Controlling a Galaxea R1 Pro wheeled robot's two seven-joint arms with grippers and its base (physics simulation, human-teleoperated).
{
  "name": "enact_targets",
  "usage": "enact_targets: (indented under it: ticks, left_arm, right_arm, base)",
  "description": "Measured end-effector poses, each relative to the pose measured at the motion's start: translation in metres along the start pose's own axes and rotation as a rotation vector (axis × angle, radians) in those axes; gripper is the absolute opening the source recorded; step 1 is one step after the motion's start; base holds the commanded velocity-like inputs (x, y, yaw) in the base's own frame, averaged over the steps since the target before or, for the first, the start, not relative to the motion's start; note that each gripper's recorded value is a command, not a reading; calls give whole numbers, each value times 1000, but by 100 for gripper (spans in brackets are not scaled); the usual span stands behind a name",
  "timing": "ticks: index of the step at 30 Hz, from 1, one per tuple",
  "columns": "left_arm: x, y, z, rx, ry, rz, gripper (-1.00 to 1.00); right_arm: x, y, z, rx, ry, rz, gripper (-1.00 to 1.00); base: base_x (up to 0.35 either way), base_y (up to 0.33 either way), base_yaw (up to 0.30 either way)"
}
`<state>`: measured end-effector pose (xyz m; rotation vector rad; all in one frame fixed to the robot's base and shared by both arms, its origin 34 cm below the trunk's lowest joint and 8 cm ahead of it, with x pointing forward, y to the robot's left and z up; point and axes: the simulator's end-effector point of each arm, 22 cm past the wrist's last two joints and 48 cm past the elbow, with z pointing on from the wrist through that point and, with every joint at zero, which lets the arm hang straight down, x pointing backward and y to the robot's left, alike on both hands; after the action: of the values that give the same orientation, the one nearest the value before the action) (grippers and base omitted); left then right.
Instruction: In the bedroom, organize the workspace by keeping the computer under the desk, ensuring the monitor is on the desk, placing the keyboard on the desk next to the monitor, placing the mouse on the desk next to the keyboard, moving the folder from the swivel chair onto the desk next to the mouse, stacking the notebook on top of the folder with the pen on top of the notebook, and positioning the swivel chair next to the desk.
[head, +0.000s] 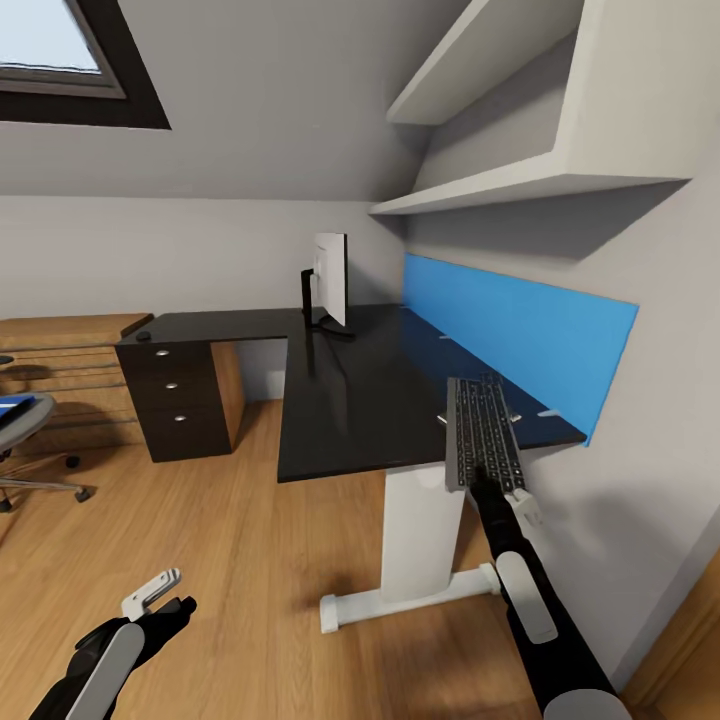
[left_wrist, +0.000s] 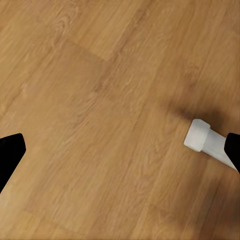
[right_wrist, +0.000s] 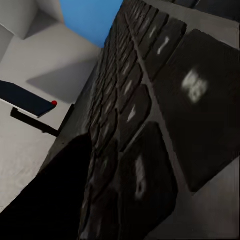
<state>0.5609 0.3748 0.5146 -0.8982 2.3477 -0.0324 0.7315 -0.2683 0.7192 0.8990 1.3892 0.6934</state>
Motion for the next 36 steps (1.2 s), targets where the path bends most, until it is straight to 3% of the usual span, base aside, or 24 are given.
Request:
enact_targets:
  ticks: [20, 31, 36]
  left_arm:
    - [0, 0, 0, 0, 1, 1, 100]
    - [-14, -8, -16, -1, 3, -1, 100]
    - [-20, -12, -23, -2, 4, -2, 100]
  right_arm:
    - [-2, 1, 0, -2, -4, 0, -100]
    - [-15, 24, 4, -9, -9, 3, -100]
    - [-32, 53, 0, -56, -36, 4, -100]
  base:
    - [0, 0, 0]
    - [0, 0, 0]
    - [0, 0, 0]
